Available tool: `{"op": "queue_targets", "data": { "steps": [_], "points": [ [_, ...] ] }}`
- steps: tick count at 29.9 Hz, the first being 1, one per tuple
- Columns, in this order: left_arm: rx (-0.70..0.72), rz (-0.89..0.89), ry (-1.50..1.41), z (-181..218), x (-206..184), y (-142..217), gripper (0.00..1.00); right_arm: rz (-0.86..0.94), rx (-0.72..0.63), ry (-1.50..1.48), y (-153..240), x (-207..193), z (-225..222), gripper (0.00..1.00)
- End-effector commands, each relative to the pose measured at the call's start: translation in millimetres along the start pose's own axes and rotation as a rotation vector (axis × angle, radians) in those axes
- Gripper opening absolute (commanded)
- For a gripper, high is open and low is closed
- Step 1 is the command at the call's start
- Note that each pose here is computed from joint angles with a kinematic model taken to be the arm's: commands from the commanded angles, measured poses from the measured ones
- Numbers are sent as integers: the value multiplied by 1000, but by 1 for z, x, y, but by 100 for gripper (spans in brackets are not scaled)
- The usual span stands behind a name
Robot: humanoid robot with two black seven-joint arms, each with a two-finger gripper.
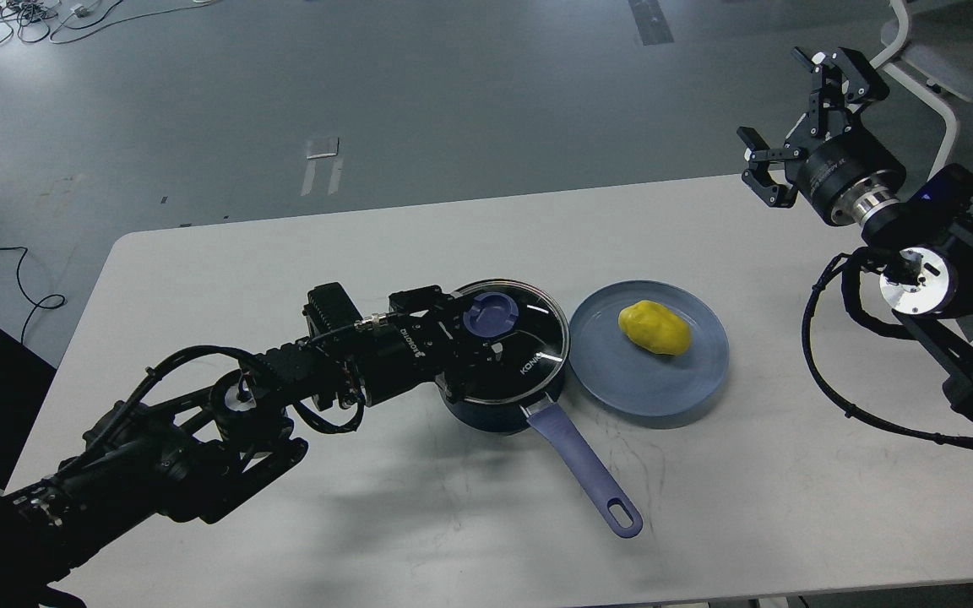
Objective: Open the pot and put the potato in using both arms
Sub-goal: 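Grasp the lid knob with the left gripper and lift the lid, then carry the lid away from the pot and lower it onto the table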
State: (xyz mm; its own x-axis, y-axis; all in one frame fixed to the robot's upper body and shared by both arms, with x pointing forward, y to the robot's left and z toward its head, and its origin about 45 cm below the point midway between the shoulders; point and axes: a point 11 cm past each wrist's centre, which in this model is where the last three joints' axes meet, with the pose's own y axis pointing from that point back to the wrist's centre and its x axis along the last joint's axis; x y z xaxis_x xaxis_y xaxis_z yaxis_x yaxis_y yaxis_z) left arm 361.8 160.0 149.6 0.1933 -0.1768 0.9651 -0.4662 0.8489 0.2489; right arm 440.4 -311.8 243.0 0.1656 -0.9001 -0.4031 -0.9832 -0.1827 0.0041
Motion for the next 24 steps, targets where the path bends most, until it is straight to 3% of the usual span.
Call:
{"op": "queue_targets", "data": {
  "steps": [1, 13, 24],
  "points": [
    [6, -3, -5, -3, 0, 4, 32, 0, 0, 0, 0, 0, 0, 100],
    [-16, 103, 121, 8, 31, 16, 33, -1, 0, 0, 0, -1, 0, 100],
    [120, 69, 77, -39, 37, 70, 33, -5, 7, 0, -3, -3, -3, 100]
  ]
}}
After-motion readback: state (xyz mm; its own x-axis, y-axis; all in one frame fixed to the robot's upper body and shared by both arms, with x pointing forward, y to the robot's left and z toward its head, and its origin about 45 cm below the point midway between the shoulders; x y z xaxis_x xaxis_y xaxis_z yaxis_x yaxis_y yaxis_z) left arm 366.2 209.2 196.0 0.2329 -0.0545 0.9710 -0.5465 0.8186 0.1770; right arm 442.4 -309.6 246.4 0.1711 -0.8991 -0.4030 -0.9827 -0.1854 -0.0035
